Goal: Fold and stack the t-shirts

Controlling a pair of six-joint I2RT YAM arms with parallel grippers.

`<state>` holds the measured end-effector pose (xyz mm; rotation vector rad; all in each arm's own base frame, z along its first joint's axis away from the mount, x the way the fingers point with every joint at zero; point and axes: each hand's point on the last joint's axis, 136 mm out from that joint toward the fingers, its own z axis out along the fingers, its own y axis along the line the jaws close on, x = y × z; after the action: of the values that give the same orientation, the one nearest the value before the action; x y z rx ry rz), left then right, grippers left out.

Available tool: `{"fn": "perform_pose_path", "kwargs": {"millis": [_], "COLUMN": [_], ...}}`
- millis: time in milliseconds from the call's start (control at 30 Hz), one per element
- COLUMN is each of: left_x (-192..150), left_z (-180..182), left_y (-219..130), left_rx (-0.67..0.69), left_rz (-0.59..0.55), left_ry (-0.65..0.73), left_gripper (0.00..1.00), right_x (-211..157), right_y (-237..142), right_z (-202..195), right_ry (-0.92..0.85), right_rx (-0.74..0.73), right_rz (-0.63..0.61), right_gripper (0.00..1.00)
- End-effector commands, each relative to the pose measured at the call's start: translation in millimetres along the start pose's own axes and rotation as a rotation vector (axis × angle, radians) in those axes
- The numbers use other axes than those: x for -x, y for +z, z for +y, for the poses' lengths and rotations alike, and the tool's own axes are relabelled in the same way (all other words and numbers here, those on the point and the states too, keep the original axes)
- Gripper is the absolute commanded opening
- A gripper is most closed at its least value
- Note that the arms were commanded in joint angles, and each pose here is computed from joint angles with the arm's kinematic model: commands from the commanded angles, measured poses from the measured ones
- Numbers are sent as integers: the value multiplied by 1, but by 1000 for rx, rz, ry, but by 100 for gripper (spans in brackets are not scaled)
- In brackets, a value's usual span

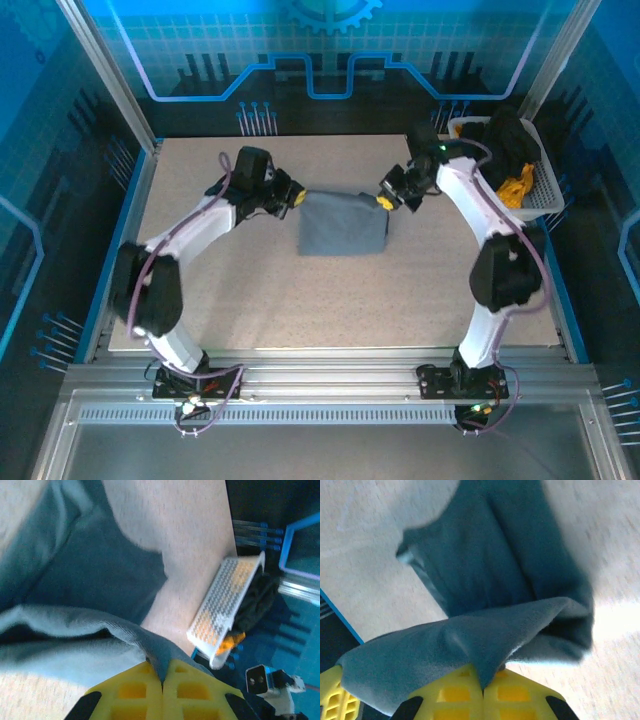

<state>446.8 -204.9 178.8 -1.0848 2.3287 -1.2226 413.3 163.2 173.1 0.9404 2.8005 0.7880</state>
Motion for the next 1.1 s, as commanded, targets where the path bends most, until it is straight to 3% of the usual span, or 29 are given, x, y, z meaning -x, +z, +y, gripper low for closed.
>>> {"fn": "perform_pose_path", "kwargs": {"millis": [0, 100, 133, 200, 300, 433, 600, 700, 900, 1067], "left_x": [34, 56, 60, 62, 42, -30, -118, -134, -134, -129], "left_z": [6, 4, 4, -2, 0, 23, 55, 59, 53, 66], "left_y": [37, 67, 69, 58, 31, 16, 44, 67, 120, 152], "left_rx": [31, 25, 48, 74, 96, 89, 41, -5, -46, -41], "left_rz": [-10, 5, -2, -38, -70, -30, 31, -34, -85, -116], "left_ry": [20, 33, 40, 75, 73, -18, -224, -314, -403, -465], "left_gripper": [0, 34, 40, 47, 58, 62, 68, 73, 75, 65], "right_x": [44, 71, 77, 87, 84, 51, -8, -39, -70, -78], "right_y": [36, 63, 63, 53, 21, -10, -34, -38, -48, -56], "right_z": [5, 18, 22, 28, 32, 8, -29, -51, -83, -92], "right_ry": [-8, -38, -64, -116, -182, -210, -207, -186, -190, -196], "right_rx": [-30, 2, -4, -8, 1, 24, 184, 268, 275, 266], "right_rz": [7, 38, 24, -8, -57, -104, -173, -163, -147, -143], "right_gripper": [6, 38, 46, 55, 58, 58, 58, 59, 59, 58]}}
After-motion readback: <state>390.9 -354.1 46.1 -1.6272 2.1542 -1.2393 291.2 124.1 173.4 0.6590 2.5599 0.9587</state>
